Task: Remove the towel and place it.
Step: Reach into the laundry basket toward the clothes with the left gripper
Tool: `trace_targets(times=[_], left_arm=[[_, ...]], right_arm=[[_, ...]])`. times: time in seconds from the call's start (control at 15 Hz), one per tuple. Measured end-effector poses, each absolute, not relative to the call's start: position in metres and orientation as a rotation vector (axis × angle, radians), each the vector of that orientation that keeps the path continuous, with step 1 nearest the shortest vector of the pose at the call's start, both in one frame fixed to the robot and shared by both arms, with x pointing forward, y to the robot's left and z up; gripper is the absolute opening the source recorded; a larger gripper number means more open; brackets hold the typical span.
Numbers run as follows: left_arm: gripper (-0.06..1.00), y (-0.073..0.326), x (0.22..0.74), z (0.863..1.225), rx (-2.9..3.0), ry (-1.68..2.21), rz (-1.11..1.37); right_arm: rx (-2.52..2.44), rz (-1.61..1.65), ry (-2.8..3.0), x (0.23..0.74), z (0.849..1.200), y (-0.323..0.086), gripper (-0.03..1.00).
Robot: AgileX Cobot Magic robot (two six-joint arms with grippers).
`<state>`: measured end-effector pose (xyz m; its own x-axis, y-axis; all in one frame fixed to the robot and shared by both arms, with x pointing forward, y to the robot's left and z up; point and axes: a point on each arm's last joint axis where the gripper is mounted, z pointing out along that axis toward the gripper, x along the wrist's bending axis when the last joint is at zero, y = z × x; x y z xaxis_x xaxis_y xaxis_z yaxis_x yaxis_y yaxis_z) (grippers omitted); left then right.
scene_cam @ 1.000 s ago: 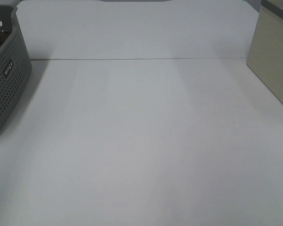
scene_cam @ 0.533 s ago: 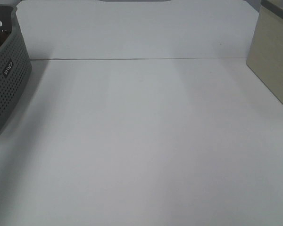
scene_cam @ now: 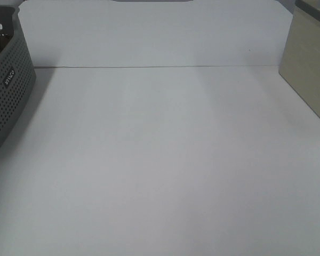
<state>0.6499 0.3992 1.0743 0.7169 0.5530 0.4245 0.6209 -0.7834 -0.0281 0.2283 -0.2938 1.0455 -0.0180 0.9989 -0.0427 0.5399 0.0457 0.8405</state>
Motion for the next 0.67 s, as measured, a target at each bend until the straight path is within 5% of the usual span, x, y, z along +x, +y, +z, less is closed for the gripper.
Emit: trace_targets(times=[0.67], left_arm=[[0.97,0.443,0.684,0.993,-2.785,-0.922,-0.497]], right_arm=[[1.574,0.852,1.641,0.228,1.045,-0.294,0.86]])
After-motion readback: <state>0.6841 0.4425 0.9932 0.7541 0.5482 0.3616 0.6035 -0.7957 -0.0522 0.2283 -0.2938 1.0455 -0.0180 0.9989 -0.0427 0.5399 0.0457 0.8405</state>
